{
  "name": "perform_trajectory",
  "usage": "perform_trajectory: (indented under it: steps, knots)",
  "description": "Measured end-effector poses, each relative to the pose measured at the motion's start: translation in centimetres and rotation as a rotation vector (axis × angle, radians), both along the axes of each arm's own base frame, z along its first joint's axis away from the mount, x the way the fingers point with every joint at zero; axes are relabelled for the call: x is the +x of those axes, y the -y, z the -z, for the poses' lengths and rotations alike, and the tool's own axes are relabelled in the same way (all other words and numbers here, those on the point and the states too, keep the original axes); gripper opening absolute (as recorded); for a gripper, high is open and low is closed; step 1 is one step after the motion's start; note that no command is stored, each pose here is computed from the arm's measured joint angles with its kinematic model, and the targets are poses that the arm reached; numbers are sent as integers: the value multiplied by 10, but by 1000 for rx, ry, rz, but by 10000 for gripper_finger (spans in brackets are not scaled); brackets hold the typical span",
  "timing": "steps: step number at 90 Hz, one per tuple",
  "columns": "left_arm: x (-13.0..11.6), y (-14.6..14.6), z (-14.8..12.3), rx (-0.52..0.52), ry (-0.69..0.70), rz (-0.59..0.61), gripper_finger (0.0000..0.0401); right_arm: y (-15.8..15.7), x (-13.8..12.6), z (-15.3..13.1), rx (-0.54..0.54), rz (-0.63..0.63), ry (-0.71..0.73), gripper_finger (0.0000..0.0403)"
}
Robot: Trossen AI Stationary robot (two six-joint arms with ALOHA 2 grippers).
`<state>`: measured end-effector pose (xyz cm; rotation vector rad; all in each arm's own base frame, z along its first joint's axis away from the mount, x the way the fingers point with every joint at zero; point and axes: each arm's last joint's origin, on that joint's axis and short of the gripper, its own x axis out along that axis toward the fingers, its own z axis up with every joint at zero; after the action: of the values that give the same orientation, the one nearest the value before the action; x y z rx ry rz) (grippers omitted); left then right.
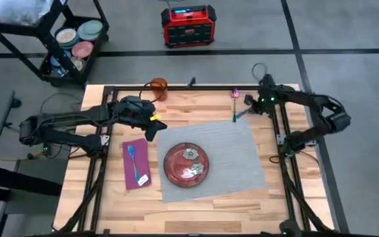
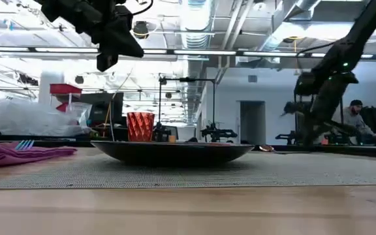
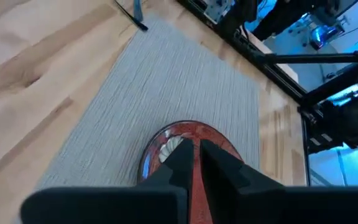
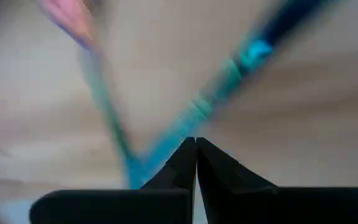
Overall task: Set table place
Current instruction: Put the blue table knife on the gray placemat to the right of the red plate
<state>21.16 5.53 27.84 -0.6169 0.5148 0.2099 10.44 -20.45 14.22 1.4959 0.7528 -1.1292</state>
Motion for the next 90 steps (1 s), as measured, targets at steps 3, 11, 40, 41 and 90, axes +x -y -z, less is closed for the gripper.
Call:
perform_trajectory:
  steps: [3, 11, 40, 41, 90]
  knots:
    - [0, 0, 0, -1, -1, 0, 11, 1, 3, -1, -6, -16, -39, 0]
    - [0, 0, 0, -2, 0, -1, 11, 4, 7, 1, -7, -38, -82, 0]
    - [0, 0, 0, -15, 0, -8, 11, 13, 11, -7, -14, -7, -64, 0]
    - [0, 0, 0, -15, 0, -8, 10, 14, 12, -9, -17, -7, -62, 0]
    - [-1, 0, 1, -15, -10, -7, 10, 42, 17, -11, 67, -50, -130, 0]
